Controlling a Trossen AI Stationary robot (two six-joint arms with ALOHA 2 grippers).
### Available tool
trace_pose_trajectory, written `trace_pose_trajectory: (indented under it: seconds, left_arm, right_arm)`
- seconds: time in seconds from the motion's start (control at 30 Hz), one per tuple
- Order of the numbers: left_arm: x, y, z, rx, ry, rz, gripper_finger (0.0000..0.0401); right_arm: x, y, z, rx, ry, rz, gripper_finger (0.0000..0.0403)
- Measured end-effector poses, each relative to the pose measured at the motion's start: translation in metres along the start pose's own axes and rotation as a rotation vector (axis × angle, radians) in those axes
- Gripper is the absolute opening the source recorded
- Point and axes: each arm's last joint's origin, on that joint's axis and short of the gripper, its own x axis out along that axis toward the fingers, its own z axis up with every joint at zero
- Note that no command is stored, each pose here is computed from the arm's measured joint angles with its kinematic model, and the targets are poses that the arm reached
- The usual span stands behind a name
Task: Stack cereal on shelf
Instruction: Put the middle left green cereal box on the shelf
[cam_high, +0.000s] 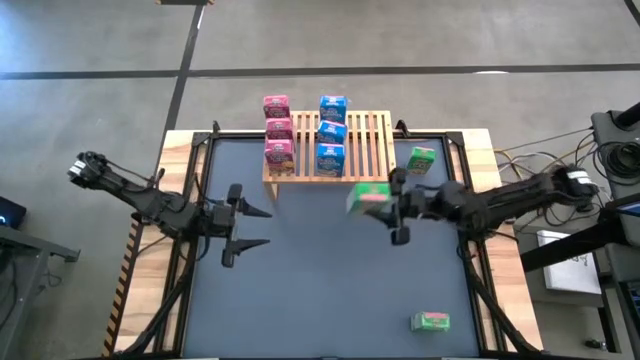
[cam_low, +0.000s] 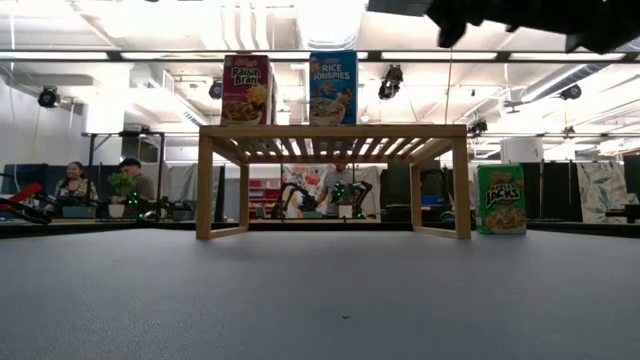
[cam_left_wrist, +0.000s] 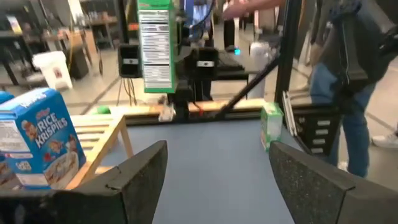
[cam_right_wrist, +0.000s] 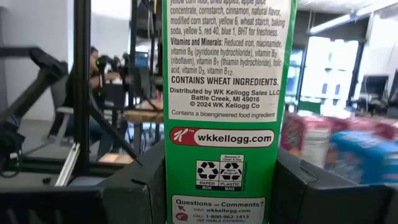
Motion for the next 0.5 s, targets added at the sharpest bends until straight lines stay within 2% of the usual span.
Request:
trace_pose_trajectory:
  seconds: [0.13,0.3,0.5]
  left_arm:
    - [0.001,0.000,-0.014,0.019,-0.061,-0.002,0.0265]
    - [0.000,0.000,-0.023,0.044,-0.101,0.000,0.0265]
    - [0.000,0.001,-0.034,0.086,-0.122,0.004,0.0265]
  right_arm:
    - [-0.021,-0.027,0.008,-0.014,-0.042,-0.088,0.0178]
    - [-0.034,-0.058,0.008,-0.034,0.035,-0.228,0.0178]
    - [-0.045,-0.093,0.003,-0.032,0.081,-0.277,0.0178]
